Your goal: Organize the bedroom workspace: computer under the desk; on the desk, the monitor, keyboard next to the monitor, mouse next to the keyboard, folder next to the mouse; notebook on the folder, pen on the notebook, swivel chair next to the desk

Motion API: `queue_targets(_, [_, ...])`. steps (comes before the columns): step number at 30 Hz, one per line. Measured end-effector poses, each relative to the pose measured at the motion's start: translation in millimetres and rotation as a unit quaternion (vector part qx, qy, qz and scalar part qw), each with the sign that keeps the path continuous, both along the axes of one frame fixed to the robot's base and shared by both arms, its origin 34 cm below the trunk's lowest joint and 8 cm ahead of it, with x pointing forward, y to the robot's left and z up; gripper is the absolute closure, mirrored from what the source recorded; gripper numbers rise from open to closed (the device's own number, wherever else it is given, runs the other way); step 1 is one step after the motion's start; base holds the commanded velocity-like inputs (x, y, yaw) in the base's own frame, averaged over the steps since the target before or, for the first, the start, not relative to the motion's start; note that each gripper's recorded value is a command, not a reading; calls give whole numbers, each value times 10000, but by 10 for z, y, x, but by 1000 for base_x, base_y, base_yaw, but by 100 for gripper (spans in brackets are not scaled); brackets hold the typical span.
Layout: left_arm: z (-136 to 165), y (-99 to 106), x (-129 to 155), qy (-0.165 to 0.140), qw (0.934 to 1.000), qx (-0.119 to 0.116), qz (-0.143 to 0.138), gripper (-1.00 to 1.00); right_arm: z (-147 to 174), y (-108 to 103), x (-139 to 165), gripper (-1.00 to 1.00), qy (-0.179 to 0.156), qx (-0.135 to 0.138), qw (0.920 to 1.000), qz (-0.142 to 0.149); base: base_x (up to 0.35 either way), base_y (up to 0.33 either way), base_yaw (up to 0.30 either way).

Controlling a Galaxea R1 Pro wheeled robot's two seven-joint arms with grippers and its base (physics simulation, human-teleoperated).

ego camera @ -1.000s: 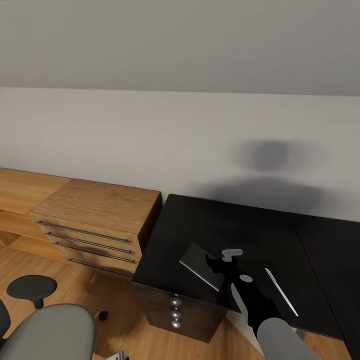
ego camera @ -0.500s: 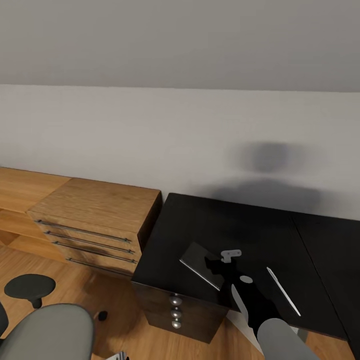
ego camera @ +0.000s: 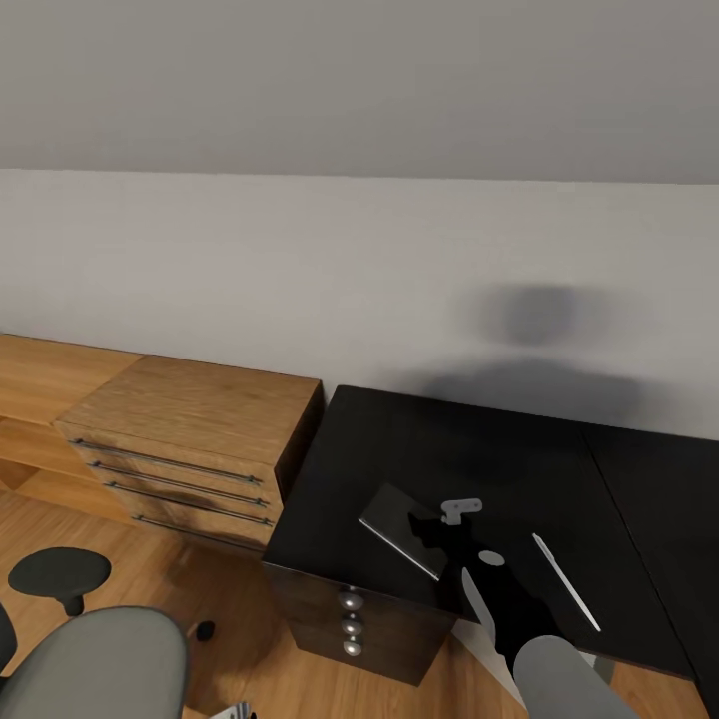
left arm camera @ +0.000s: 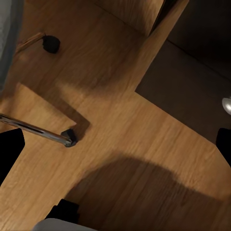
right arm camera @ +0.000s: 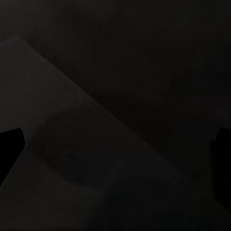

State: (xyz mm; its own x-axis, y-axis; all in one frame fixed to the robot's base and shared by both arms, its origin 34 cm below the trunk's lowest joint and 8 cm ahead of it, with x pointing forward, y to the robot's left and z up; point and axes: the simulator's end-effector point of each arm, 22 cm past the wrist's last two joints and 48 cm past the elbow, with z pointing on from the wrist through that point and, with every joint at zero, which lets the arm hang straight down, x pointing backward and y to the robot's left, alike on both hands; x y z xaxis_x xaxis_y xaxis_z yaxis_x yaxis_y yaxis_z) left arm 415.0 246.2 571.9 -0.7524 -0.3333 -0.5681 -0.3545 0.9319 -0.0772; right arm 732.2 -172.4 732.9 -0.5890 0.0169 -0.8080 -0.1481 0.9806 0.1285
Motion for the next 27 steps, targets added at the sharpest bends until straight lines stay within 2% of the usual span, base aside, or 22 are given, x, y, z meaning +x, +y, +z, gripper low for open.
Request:
queue_targets(10, [0,12,3,-4,10000,10,-2,-100,0,13,1,-100,1,16,10000,9,-111,0,0])
queue_targets(23, [2,12,3,-8,10000,10,-1,-100,0,10,-1,-100,1,-1,10000,18,-17,0,0])
queue_targets(27, [0,12,4,-5,10000,10,-1,-100,-3,14,0,-100,3,2,10000,22,-162,0,0])
